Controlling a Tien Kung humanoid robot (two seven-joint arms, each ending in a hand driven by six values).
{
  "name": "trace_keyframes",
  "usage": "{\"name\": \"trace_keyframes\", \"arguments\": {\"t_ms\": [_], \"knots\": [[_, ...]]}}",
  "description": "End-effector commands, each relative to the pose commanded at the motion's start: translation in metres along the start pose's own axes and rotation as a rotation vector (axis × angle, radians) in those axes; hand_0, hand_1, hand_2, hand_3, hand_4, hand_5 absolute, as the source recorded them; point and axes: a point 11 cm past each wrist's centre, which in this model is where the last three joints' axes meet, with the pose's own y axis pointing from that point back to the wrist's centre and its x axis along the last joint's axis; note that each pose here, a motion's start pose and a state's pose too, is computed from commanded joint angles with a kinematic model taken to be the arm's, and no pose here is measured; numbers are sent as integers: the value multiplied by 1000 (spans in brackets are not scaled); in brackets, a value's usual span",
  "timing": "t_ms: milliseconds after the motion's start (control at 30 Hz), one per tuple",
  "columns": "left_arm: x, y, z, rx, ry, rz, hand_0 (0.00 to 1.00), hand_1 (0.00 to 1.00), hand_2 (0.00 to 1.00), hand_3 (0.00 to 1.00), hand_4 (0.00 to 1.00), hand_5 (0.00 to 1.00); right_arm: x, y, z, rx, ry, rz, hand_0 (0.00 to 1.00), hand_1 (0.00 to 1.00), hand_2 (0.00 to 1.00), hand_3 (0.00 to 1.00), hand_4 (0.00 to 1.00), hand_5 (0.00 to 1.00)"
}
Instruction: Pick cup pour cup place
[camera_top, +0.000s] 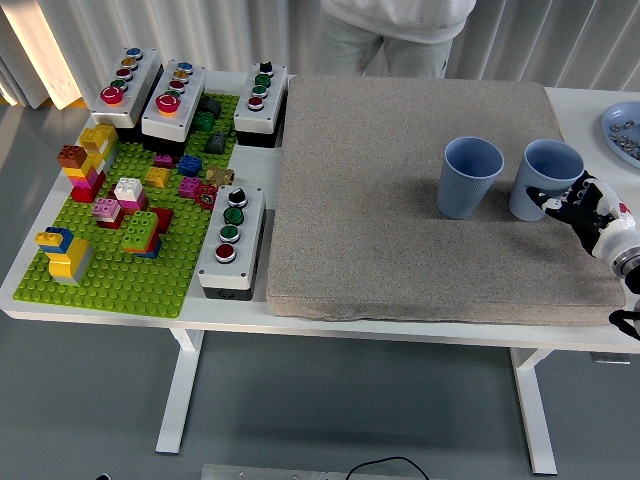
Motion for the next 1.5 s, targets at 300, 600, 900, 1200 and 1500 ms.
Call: {"name": "trace_keyframes", "arguments": {"t_ms": [300,600,900,1200,1500], "knots": [[0,0,1,-2,1,0,740,776,836,662,536,936,1,0,-6,19,12,8,859,770,703,752,743,228],[0,0,2,-3,2,0,740,776,835,662,535,936,2,0,-8,25,15,11,845,748,676,729,743,228],[1,0,-2,4,4,1,740,776,835,662,536,937,-1,1,-12,38,44,6,838,742,664,709,738,216],[1,0,-2,5,6,2,740,776,835,662,535,937,-1,2,-15,49,46,5,827,731,657,707,733,201],[1,0,-1,2,7,3,740,776,835,662,536,936,0,1,-19,57,57,8,828,733,653,706,728,164]]}}
